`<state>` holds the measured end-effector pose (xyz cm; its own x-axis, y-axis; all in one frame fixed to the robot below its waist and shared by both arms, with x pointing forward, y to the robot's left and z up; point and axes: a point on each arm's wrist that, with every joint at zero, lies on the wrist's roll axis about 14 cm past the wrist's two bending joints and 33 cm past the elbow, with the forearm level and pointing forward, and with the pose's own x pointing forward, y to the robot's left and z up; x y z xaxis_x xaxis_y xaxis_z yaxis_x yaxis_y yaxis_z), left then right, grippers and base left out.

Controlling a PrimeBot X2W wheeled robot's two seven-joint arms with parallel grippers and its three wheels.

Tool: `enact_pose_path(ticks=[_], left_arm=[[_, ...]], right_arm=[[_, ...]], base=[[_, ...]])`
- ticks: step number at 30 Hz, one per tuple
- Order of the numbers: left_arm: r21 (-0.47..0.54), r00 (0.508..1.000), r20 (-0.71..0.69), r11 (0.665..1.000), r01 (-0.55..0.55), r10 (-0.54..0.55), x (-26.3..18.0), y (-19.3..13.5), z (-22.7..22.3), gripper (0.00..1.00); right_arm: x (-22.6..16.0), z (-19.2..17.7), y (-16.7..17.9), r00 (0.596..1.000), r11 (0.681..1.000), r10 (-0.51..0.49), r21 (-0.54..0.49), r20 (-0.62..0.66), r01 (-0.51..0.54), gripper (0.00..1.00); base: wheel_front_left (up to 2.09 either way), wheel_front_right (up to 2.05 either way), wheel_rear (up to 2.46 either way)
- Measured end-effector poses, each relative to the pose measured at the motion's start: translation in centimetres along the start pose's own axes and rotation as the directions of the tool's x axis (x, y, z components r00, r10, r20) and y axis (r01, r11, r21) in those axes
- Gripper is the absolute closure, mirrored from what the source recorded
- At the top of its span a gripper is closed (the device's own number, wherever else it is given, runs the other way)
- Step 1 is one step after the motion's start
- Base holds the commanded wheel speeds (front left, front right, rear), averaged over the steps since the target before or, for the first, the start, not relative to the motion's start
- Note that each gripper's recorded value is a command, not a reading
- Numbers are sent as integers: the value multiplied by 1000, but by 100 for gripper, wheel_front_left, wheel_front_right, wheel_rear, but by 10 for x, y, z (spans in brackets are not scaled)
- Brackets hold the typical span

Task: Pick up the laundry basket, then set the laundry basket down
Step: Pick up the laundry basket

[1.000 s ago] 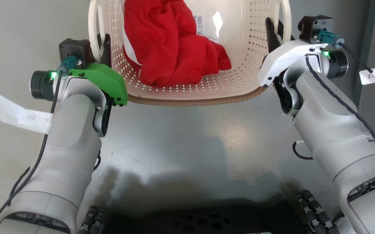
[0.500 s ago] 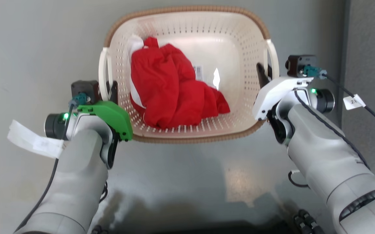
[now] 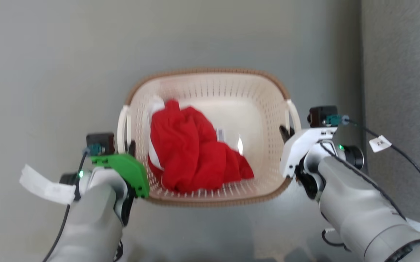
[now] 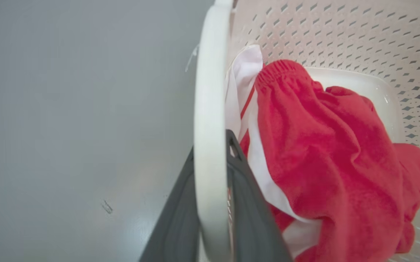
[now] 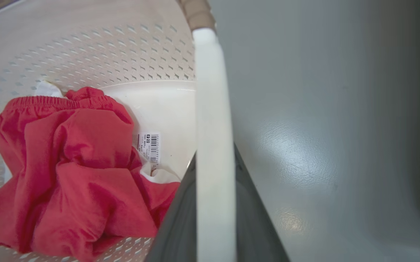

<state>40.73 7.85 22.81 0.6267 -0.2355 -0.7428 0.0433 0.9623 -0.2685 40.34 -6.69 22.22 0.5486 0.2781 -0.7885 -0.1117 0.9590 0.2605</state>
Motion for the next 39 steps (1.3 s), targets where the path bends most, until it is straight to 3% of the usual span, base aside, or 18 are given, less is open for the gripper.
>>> enact_pose_path(ticks=[19,39], left_arm=[[-10,998,-66,1000,20,-20,-70,-17,-28,100],[25,999,15,998,50,-50,-110,-32,-19,100]], right_arm=[[-72,-36,19,996,1000,8,5,-89,-8,100],[-115,-30,34,1000,1000,8,-22,-1,-8,100]], base=[[0,0,0],[0,0,0]])
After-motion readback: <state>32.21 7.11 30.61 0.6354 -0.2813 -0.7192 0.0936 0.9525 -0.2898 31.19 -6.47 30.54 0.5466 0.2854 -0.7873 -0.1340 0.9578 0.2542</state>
